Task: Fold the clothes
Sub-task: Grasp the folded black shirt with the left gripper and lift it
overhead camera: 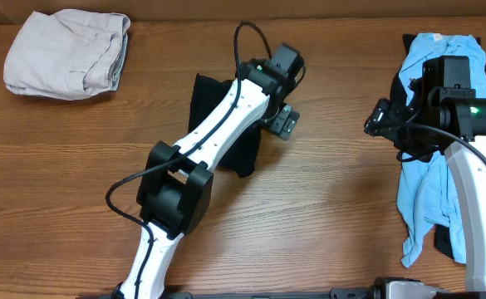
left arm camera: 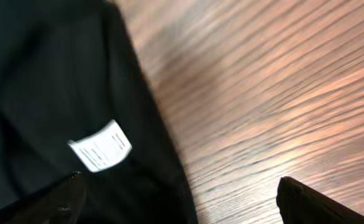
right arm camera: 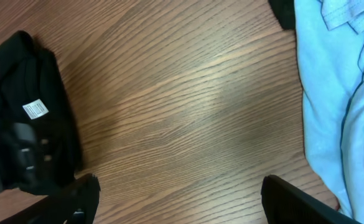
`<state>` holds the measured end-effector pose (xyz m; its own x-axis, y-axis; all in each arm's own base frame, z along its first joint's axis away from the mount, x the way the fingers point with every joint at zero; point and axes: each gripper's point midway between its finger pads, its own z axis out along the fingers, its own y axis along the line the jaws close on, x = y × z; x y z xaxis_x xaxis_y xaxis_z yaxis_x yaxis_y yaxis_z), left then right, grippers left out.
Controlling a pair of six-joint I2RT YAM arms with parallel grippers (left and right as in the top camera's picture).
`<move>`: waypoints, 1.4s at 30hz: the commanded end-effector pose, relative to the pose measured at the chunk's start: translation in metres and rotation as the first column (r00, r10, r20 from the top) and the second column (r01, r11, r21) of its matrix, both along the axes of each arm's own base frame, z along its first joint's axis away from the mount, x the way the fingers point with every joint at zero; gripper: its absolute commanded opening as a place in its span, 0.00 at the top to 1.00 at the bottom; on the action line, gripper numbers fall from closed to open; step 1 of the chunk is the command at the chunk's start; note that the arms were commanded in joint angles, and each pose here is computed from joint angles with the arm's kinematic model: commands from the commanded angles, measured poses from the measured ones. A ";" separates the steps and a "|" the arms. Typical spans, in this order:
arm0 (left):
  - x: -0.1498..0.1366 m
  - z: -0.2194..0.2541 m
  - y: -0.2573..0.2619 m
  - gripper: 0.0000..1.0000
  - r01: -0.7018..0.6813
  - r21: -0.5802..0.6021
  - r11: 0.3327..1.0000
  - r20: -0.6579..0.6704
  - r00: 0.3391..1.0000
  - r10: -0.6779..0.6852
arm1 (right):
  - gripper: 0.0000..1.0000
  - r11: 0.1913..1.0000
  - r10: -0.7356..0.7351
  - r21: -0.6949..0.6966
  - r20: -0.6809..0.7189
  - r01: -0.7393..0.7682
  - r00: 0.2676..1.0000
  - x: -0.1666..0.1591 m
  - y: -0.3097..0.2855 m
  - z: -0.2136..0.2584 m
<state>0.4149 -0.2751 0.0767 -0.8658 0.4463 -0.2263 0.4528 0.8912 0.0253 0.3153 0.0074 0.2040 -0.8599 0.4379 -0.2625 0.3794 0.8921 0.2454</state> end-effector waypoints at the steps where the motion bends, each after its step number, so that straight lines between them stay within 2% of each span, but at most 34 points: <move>1: -0.010 -0.030 0.010 0.00 -0.071 0.016 0.997 -0.039 0.997 0.071 | 0.13 1.000 -0.003 -0.003 0.009 0.003 1.000 0.003 -0.002 0.001; 9: -0.028 -0.052 0.025 0.00 -0.069 0.074 0.995 -0.099 0.992 0.076 | 0.13 1.000 -0.003 -0.002 0.005 0.003 1.000 0.003 -0.002 0.001; 16: -0.055 -0.054 0.083 0.00 -0.053 0.346 0.937 -0.153 0.982 0.112 | 0.13 1.000 -0.003 -0.002 0.005 0.003 1.000 0.003 -0.002 0.001; 21: -0.056 -0.049 0.106 0.00 -0.052 0.440 0.896 -0.140 0.982 0.126 | 0.13 1.000 -0.003 -0.001 0.009 0.003 1.000 0.003 -0.002 0.001; 29: -0.037 -0.046 0.090 0.00 -0.102 0.383 0.918 -0.058 0.989 0.135 | 0.13 1.000 -0.003 -0.001 0.008 0.003 1.000 0.003 -0.002 0.001; 33: -0.031 -0.056 0.054 0.00 -0.097 0.213 0.972 -0.076 0.990 0.115 | 0.13 1.000 -0.003 -0.002 0.015 0.003 1.000 0.005 -0.002 0.002; 35: -0.029 -0.061 0.046 0.00 -0.087 0.173 0.981 -0.076 0.992 0.101 | 0.13 1.000 -0.003 -0.002 0.016 0.003 1.000 0.005 -0.002 0.002; 42: -0.021 -0.078 0.068 0.00 -0.120 0.231 0.965 -0.023 0.991 0.129 | 0.12 1.000 0.001 -0.004 0.009 -0.001 1.000 0.004 -0.002 -0.001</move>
